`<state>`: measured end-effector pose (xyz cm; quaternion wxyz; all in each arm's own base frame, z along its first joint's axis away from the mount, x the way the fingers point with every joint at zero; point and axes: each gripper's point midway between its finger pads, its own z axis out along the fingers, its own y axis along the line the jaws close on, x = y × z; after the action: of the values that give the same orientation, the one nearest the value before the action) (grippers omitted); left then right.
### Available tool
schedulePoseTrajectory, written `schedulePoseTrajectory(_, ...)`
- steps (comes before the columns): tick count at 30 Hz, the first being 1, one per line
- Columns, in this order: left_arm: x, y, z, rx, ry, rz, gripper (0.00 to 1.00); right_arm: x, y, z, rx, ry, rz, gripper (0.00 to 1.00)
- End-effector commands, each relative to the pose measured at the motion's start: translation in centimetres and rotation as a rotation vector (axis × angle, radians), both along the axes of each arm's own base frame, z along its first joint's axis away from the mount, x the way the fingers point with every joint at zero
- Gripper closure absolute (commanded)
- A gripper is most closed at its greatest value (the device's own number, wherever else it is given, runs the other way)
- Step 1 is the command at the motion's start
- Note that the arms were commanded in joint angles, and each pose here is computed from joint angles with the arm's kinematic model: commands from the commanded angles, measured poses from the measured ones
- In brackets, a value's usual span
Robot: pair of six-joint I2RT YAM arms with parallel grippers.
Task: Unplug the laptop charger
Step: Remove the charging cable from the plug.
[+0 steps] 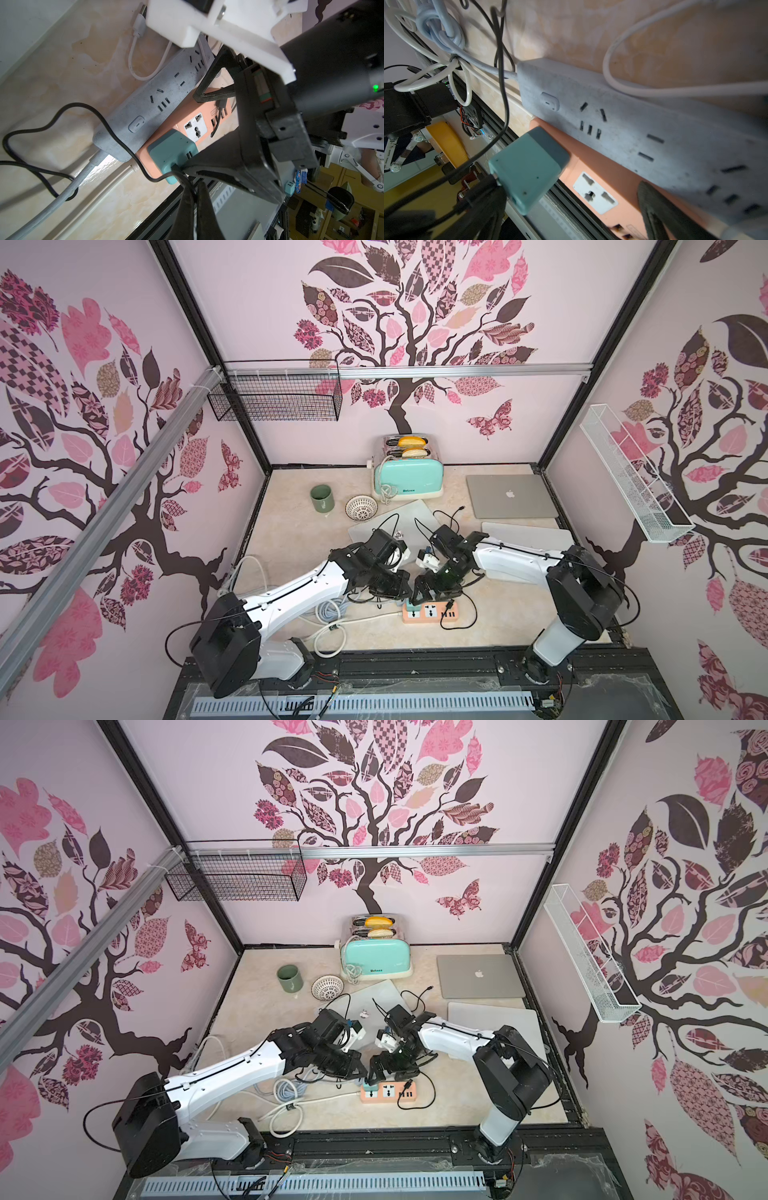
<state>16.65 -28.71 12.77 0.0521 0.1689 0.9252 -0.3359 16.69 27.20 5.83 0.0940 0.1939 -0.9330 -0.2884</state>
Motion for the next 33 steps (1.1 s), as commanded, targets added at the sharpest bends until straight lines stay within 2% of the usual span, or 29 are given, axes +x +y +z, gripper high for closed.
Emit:
schedulePoseTrajectory(1,0.8,-1.7,4.8,-0.151,-0.101,-0.022,1.00,-1.9,-7.0,-6.2,-0.412,0.031,0.004,0.01)
schedulePoseTrajectory(19,-0.4,-0.3,5.0,-0.144,-0.102,-0.017,1.00,-2.1,-8.2,-7.5,-0.502,0.066,-0.009,0.00)
schedulePoseTrajectory(33,0.5,-1.7,8.2,-0.201,-0.127,-0.024,1.00,-2.0,-8.7,-7.9,-0.534,0.062,-0.031,0.01)
